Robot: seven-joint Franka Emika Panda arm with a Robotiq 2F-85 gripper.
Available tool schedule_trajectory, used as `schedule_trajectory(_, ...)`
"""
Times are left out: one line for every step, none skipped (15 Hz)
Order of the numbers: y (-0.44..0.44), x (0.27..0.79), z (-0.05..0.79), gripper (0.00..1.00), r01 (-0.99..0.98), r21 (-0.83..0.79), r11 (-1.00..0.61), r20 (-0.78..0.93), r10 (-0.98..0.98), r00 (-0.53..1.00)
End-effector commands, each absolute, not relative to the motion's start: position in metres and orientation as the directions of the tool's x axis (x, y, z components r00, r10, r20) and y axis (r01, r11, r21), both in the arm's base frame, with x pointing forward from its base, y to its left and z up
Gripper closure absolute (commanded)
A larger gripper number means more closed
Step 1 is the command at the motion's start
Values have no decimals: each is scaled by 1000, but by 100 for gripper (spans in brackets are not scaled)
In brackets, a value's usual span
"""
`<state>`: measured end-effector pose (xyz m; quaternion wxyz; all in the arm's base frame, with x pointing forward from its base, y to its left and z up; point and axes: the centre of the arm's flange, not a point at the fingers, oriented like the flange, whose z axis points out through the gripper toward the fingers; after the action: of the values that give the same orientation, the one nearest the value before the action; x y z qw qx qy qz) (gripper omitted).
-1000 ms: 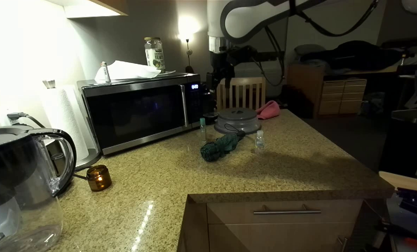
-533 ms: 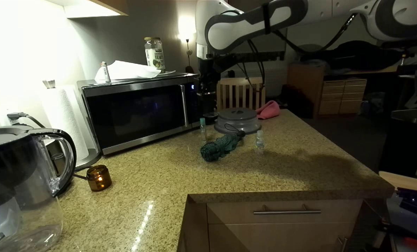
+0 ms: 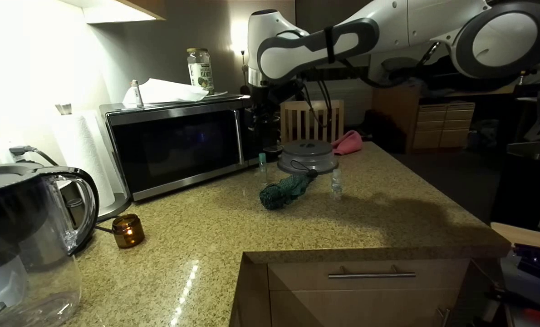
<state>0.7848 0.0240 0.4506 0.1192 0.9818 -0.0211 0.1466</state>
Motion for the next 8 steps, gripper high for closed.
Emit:
schedule_trajectory(19,809,443,0,-45,220,-974,329,31,944)
schedule_trajectory(18,811,437,0,-46,211,-976,330,27,944)
schedule_trajectory(18,812,432,0,-49,210,-976,330,24,944)
schedule_trajectory(17,812,427,0,-49,210,-976,328,24,944)
schedule_trajectory(16,813,423,0,-48,210,-976,327,24,945)
schedule_trajectory(15,814,421,0,-48,212,-976,325,24,945)
schedule_trajectory(14,815,418,0,-49,212,-976,325,23,945)
schedule_trajectory(13,816,417,0,-50,214,-976,327,23,945)
